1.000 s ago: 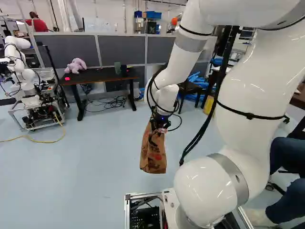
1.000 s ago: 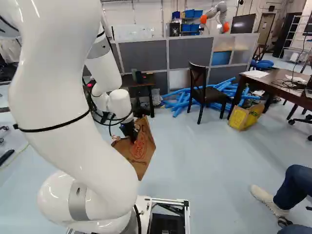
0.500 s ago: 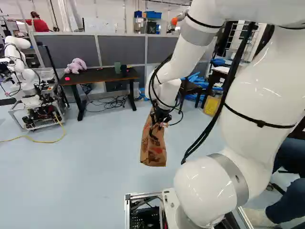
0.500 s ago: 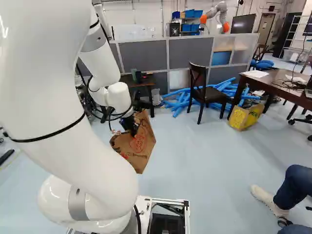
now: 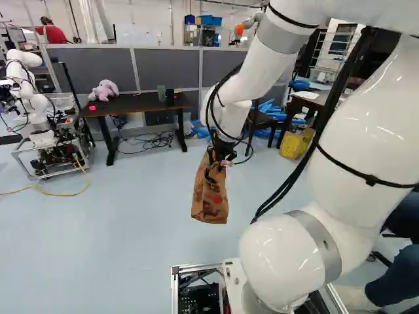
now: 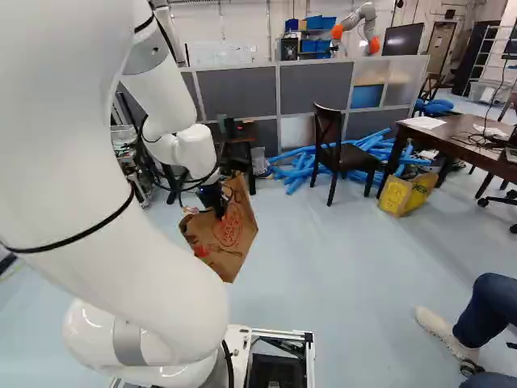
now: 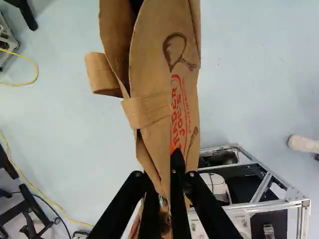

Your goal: Pick up the bag on the ground and place it on the table

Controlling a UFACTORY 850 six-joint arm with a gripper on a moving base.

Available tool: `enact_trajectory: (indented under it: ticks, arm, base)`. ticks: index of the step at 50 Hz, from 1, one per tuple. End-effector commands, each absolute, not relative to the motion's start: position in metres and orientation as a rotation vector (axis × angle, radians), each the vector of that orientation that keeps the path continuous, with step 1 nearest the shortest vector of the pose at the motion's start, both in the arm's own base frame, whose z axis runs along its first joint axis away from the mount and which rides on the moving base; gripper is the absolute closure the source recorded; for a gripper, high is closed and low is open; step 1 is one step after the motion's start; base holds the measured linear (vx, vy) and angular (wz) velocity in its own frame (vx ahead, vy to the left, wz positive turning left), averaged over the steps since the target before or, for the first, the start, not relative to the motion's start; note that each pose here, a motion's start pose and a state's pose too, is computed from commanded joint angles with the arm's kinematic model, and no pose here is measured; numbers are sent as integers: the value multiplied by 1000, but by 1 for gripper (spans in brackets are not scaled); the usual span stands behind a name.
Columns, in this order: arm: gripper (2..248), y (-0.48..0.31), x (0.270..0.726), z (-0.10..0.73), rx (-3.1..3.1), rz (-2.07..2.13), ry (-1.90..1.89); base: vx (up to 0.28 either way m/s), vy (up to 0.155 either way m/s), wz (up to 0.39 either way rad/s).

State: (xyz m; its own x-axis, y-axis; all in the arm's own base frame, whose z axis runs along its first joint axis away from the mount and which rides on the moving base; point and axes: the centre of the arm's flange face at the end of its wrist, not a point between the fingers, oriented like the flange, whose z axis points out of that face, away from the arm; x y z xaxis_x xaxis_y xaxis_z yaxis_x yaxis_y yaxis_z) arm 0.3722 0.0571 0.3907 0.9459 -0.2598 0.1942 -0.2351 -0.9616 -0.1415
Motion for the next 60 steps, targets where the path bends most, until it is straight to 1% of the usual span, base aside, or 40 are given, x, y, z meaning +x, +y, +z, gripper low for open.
enact_trajectory:
  ticks: [60]
  arm:
    - [225,52,370,471,-2978,-181,376]
  base:
    - [0,0,0]
